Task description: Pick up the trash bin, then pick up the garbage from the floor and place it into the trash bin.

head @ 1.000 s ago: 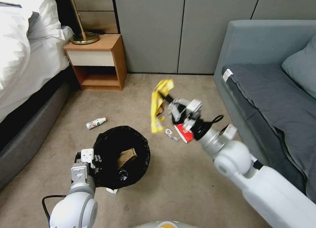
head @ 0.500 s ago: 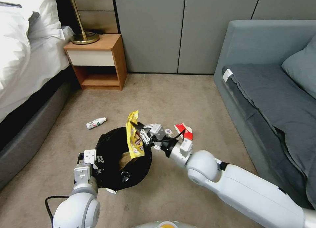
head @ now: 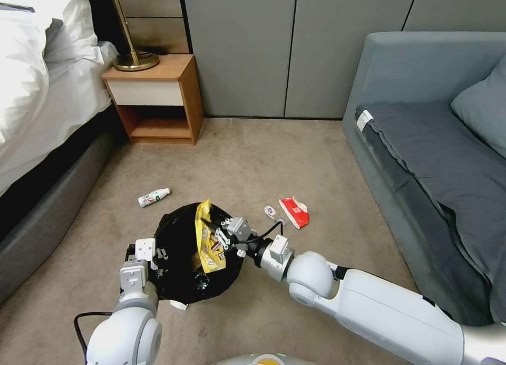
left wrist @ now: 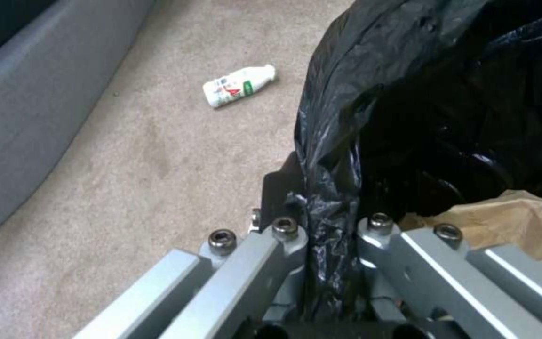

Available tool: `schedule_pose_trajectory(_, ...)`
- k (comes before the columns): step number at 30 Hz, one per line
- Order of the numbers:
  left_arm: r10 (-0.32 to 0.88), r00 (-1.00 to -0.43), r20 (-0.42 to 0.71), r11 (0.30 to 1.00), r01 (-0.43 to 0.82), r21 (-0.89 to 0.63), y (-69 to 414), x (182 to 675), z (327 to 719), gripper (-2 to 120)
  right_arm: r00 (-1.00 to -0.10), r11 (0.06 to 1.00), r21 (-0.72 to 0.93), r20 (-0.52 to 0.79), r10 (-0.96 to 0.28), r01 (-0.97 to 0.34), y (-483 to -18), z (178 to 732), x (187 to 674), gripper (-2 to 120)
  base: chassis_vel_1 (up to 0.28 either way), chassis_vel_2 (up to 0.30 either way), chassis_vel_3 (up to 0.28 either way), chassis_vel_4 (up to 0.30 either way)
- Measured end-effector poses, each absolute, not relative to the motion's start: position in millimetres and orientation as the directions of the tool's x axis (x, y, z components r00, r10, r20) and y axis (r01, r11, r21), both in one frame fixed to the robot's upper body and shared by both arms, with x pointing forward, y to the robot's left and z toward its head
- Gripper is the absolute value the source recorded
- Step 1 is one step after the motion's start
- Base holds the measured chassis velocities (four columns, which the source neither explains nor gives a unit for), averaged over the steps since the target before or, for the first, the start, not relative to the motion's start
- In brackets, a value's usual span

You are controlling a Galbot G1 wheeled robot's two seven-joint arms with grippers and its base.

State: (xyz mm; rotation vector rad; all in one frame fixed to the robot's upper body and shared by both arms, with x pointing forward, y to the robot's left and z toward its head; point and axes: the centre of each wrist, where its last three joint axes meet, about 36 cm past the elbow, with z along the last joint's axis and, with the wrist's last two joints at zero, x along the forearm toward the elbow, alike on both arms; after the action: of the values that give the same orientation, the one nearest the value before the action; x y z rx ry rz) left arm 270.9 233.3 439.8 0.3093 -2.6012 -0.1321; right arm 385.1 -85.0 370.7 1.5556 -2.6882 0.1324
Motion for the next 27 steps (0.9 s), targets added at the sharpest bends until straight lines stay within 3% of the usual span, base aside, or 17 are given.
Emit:
schedule_pose_trajectory(8, -0.243, -0.844, 0.479, 0.969, -0.193, 0.152, 233.1, 270.9, 440.3, 1, -0.476, 0.475, -0.041, 0.098, -0.874, -0.879, -83.4, 365.3, 371.7, 48, 0.0, 0.0, 0.0, 0.0)
schedule_pose_trajectory(20, -0.238, -0.846, 0.478, 0.971, -0.189, 0.15, 232.0, 271.3, 441.0, 1, -0.47, 0.468, -0.047, 0.099, -0.877, -0.883, -82.9, 369.5, 372.4, 96, 0.0, 0.0, 0.0, 0.0)
schedule_pose_trajectory(27, -0.238, -0.846, 0.478, 0.971, -0.188, 0.15, 232.1, 271.5, 441.2, 1, -0.47, 0.468, -0.052, 0.078, -0.879, -0.882, -82.4, 377.9, 373.4, 111, 0.0, 0.0, 0.0, 0.0)
